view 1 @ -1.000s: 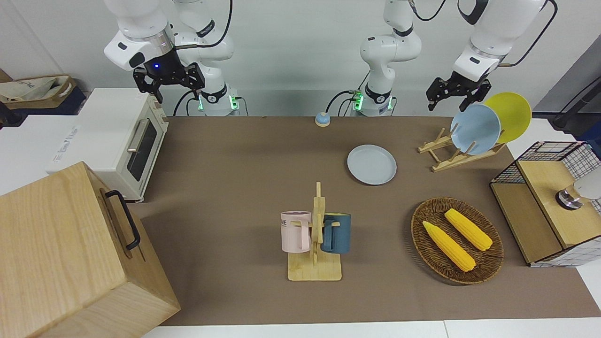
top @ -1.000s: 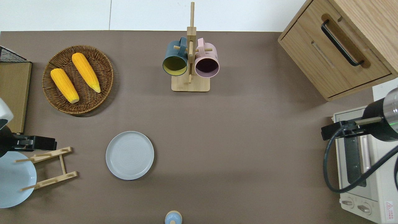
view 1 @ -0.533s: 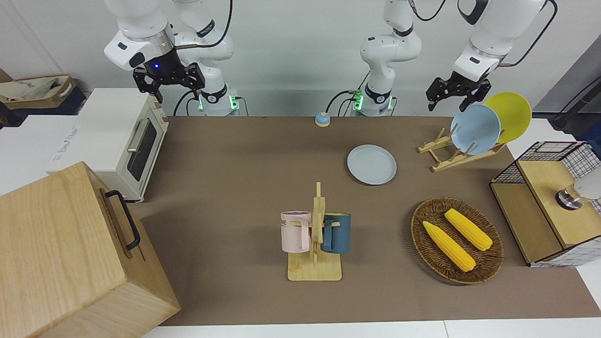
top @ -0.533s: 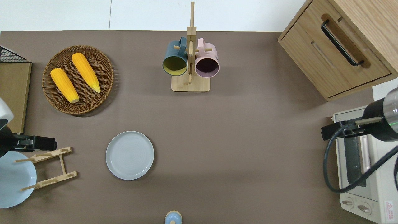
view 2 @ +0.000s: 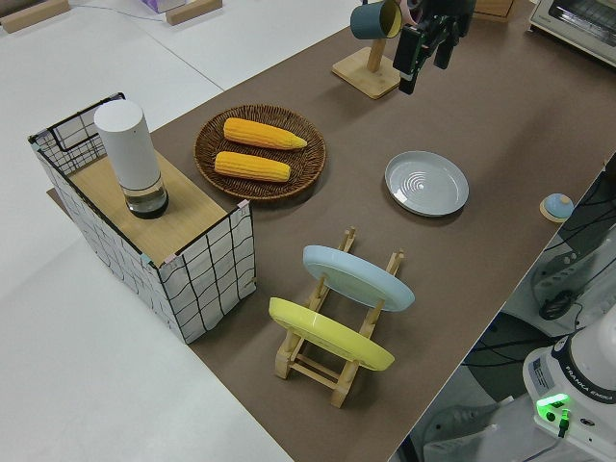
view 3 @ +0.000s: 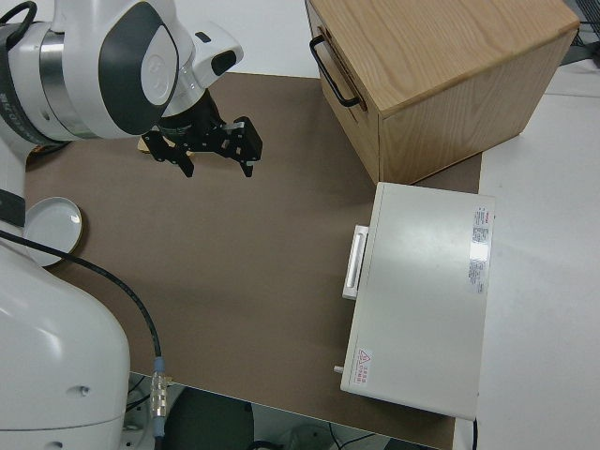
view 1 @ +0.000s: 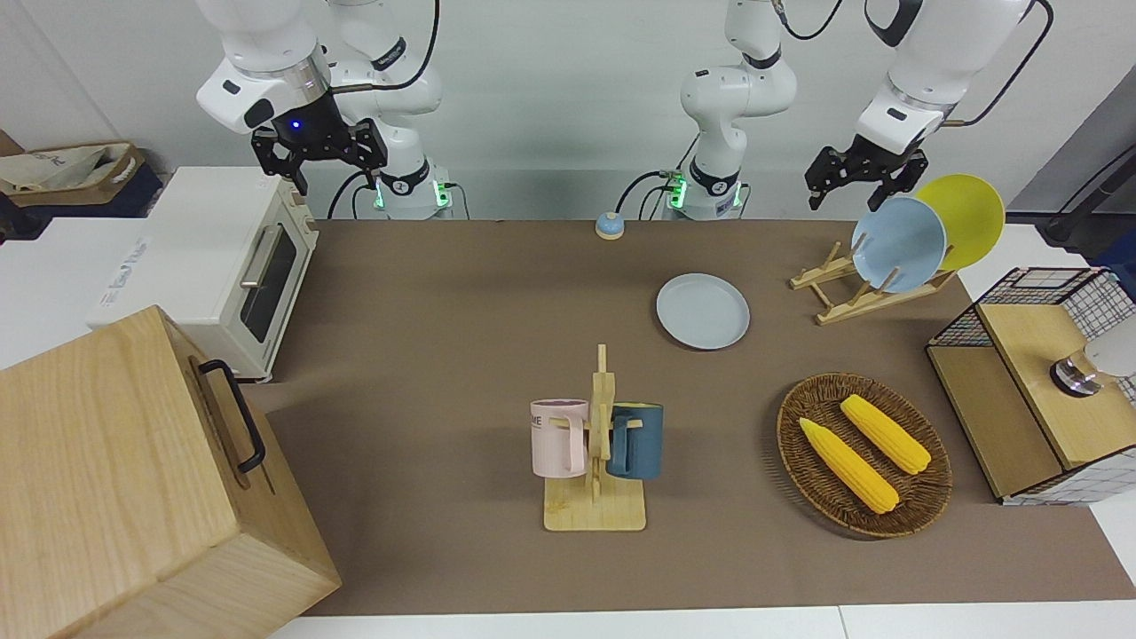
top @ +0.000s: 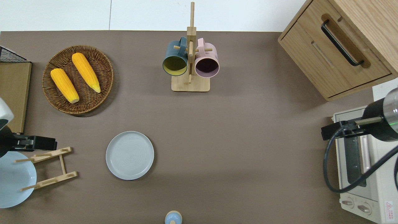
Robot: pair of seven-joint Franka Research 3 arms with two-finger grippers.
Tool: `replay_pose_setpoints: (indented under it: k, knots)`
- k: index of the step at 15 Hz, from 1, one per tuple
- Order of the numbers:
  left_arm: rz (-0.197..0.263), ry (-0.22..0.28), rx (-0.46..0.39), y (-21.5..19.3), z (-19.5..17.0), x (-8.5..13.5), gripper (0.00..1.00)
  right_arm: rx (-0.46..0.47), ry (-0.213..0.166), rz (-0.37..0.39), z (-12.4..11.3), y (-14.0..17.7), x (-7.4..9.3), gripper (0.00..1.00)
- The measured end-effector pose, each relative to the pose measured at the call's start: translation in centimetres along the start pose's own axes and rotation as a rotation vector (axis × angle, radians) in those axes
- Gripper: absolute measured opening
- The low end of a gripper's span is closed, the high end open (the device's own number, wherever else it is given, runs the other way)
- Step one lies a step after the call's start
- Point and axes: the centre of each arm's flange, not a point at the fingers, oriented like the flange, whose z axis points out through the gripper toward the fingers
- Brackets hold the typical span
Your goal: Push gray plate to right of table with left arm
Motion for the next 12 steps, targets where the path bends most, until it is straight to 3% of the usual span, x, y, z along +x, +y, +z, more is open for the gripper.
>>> replay_pose_setpoints:
  k: [6,12]
  knots:
    - [0.006,-0.017,0.000,0.3,0.5,-0.1,1.00,0.000,0.000,0.000,0.0,0.0,0.0,0.99]
    - [0.016,-0.078,0.000,1.0,3.2,-0.6,1.00,0.000,0.000,0.000,0.0,0.0,0.0,0.99]
